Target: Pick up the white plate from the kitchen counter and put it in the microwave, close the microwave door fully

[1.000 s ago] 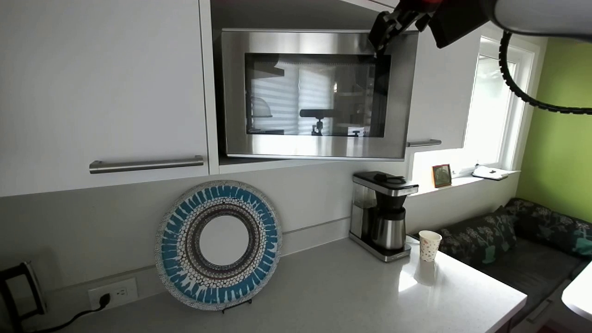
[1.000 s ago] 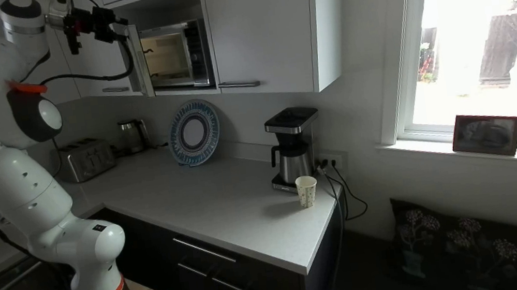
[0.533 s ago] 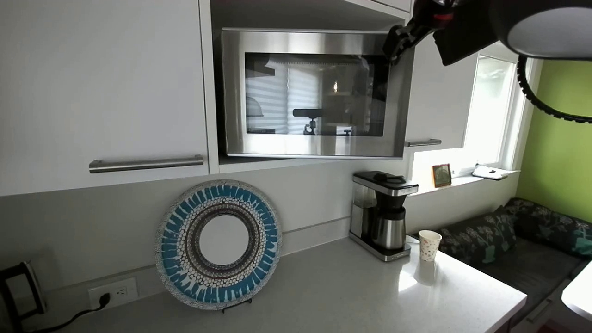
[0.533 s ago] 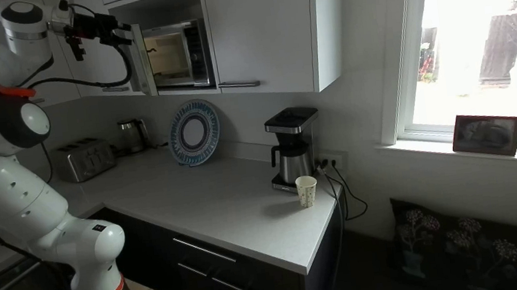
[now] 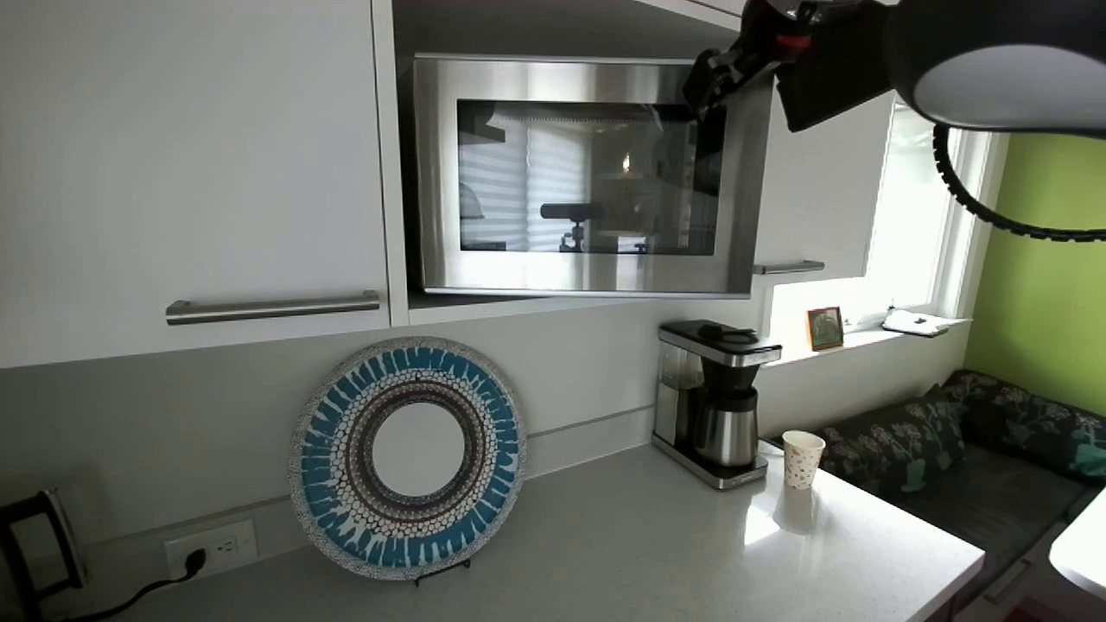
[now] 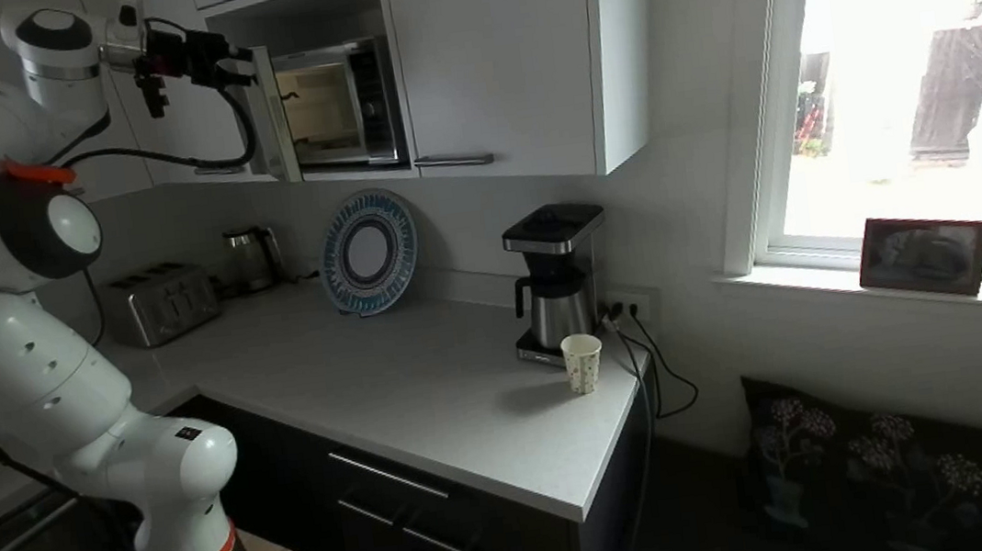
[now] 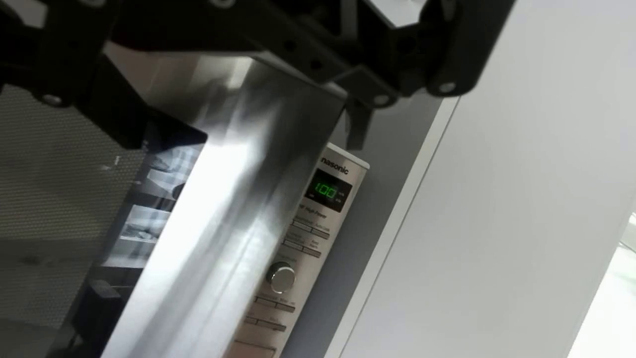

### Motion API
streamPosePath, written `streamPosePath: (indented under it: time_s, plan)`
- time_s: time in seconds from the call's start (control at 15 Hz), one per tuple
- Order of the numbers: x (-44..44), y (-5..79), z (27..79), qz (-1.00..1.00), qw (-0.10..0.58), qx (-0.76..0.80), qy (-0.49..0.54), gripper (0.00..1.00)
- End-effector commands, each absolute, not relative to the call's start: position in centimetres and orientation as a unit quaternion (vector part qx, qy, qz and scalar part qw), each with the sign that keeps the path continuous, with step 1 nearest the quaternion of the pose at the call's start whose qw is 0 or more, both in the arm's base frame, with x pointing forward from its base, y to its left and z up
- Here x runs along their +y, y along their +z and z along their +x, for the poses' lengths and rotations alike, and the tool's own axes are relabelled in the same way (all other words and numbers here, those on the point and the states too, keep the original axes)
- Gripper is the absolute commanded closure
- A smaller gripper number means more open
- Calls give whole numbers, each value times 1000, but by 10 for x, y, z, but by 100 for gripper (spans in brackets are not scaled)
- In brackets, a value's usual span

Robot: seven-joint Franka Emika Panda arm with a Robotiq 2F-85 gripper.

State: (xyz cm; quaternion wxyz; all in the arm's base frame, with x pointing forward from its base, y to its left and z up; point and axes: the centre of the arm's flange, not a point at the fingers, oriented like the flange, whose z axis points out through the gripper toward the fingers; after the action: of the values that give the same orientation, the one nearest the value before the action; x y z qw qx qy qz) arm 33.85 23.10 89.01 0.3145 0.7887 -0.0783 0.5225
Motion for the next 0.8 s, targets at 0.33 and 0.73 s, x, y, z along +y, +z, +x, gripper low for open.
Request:
streamPosePath:
  time_s: [0.33, 0.73]
  plan:
    - [236, 861, 373, 793, 258, -91, 544, 34]
    - [217, 836, 402, 773, 250, -117, 572, 81]
